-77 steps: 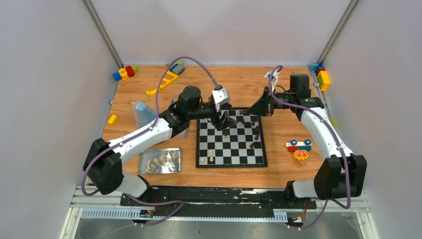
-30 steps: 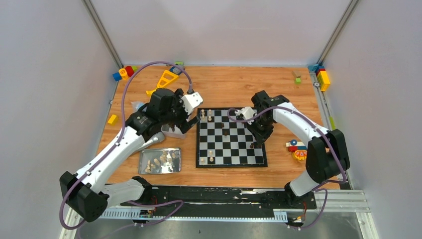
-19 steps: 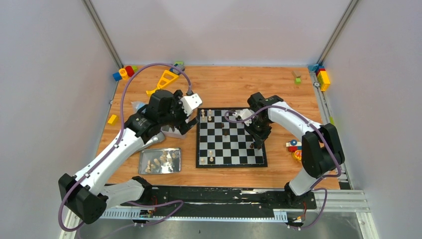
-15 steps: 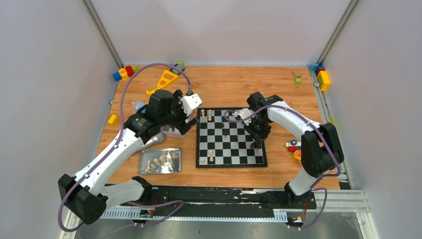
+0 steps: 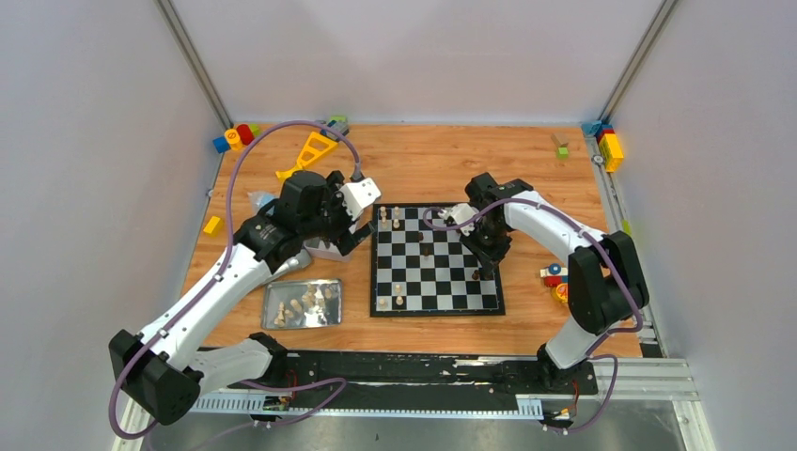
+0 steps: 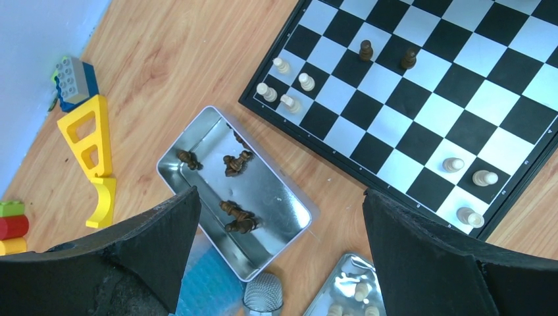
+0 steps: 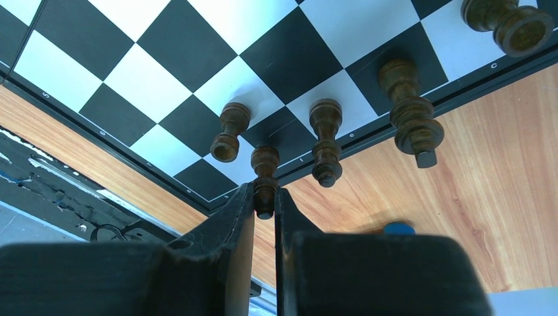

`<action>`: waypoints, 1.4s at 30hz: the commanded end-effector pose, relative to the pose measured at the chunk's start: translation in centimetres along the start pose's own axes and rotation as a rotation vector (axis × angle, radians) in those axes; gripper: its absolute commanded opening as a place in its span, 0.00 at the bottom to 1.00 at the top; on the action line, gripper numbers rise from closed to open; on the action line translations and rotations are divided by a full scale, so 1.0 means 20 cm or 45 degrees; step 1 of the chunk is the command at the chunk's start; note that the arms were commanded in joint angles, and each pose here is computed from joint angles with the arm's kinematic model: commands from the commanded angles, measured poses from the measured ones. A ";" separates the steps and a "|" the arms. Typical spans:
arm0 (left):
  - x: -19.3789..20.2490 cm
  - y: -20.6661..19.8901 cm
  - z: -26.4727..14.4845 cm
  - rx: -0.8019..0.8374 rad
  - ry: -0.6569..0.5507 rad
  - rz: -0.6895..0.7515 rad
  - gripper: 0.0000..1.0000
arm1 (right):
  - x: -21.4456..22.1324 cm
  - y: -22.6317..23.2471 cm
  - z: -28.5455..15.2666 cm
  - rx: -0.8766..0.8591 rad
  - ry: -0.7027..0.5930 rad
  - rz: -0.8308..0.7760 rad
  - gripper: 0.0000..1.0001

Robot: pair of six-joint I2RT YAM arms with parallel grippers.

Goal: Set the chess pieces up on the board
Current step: Place the chess piece on the chessboard.

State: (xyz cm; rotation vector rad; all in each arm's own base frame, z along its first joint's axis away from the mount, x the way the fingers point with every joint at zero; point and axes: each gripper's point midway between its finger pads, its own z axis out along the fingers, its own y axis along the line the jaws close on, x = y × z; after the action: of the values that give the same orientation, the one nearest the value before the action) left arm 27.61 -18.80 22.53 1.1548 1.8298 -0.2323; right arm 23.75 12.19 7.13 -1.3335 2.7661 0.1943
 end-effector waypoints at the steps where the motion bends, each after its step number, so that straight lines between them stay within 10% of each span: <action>1: -0.05 0.03 -0.04 -0.034 -0.055 0.022 1.00 | -0.07 -0.04 -0.01 0.049 -0.036 0.010 0.00; 17: -0.05 0.03 -0.04 -0.041 -0.065 0.031 1.00 | -0.06 -0.06 0.03 0.055 -0.011 0.008 0.00; 29: -0.04 0.03 -0.05 -0.045 -0.066 0.036 1.00 | -0.13 -0.07 -0.08 0.096 -0.112 0.025 0.43; 42: -0.04 0.05 -0.08 -0.079 -0.055 0.036 1.00 | -0.23 0.11 -0.28 -0.047 -0.360 -0.067 0.42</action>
State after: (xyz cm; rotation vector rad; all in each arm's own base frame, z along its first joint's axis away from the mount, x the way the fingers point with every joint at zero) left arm 27.29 -18.23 22.98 1.1436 1.8099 -0.2094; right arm 25.36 14.24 11.66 -1.2468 2.5973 0.2724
